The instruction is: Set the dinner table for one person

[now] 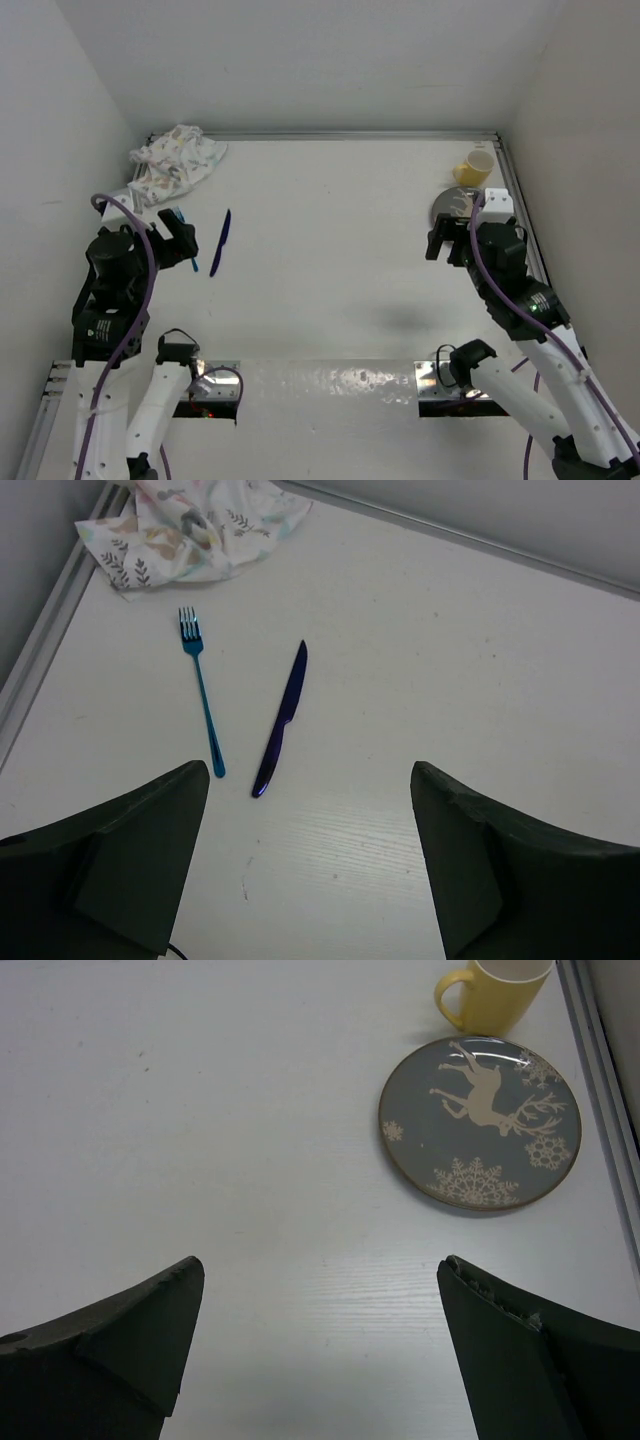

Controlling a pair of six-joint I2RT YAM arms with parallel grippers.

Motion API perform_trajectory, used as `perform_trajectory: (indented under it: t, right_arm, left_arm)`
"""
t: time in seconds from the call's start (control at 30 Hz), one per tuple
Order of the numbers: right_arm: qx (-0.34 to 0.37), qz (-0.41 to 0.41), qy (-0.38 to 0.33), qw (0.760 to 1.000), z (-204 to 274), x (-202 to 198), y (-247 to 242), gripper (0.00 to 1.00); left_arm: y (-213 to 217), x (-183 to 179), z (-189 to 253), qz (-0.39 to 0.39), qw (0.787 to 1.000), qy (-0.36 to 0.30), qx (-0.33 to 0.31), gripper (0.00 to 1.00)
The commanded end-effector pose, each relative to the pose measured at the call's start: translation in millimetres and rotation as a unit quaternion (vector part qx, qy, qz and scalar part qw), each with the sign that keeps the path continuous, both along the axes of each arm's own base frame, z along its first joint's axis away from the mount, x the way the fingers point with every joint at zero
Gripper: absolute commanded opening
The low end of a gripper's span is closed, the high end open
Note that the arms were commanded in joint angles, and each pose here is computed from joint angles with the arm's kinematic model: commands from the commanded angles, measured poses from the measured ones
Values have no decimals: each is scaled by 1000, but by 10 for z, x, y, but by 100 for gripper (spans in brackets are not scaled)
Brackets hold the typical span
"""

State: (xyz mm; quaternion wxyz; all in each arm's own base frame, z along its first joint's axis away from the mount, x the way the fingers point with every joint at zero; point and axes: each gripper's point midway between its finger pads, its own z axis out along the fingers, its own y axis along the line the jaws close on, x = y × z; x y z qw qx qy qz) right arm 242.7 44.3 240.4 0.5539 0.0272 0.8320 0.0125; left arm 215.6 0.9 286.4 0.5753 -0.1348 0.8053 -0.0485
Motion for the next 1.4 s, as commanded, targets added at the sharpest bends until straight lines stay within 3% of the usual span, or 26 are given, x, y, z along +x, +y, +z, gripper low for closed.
perform_trajectory:
  t: [0.0, 0.23, 0.37, 0.47, 0.77, 0.97, 1.1, 1.23, 1.37]
  right_arm:
    - [5, -8, -15, 1000, 39, 20, -8, 99]
    - [4, 16, -4, 1000, -59, 37, 84, 99]
    - [6, 33, 11, 999, -163, 46, 161, 99]
    - [3, 45, 43, 998, -278, 54, 224, 99]
    - [3, 81, 93, 992, -472, 118, 409, 99]
    - [-7, 82, 98, 992, -563, 196, 430, 99]
    - [-19, 72, 108, 991, -596, 255, 413, 99]
    - [-22, 73, 111, 991, -592, 315, 437, 99]
    - [-16, 80, 118, 990, -656, 318, 479, 99]
  left_arm:
    - [19, -16, 48, 10, 1000, -12, -4, 80]
    - [160, 201, 53, 74, 996, -22, -32, 79]
    - [304, 607, -100, 126, 992, -1, -29, 81]
    - [456, 1144, -446, 163, 985, 60, -3, 86]
    - [994, 2692, -1051, 212, 970, 119, -11, 90]
    - [1261, 3392, -1555, 218, 962, 165, -13, 88]
    - [1380, 3677, -1927, 228, 954, 194, -14, 79]
    - [1446, 3711, -2179, 234, 949, 210, -21, 65]
    - [1366, 3795, -2318, 208, 954, 212, -32, 34]
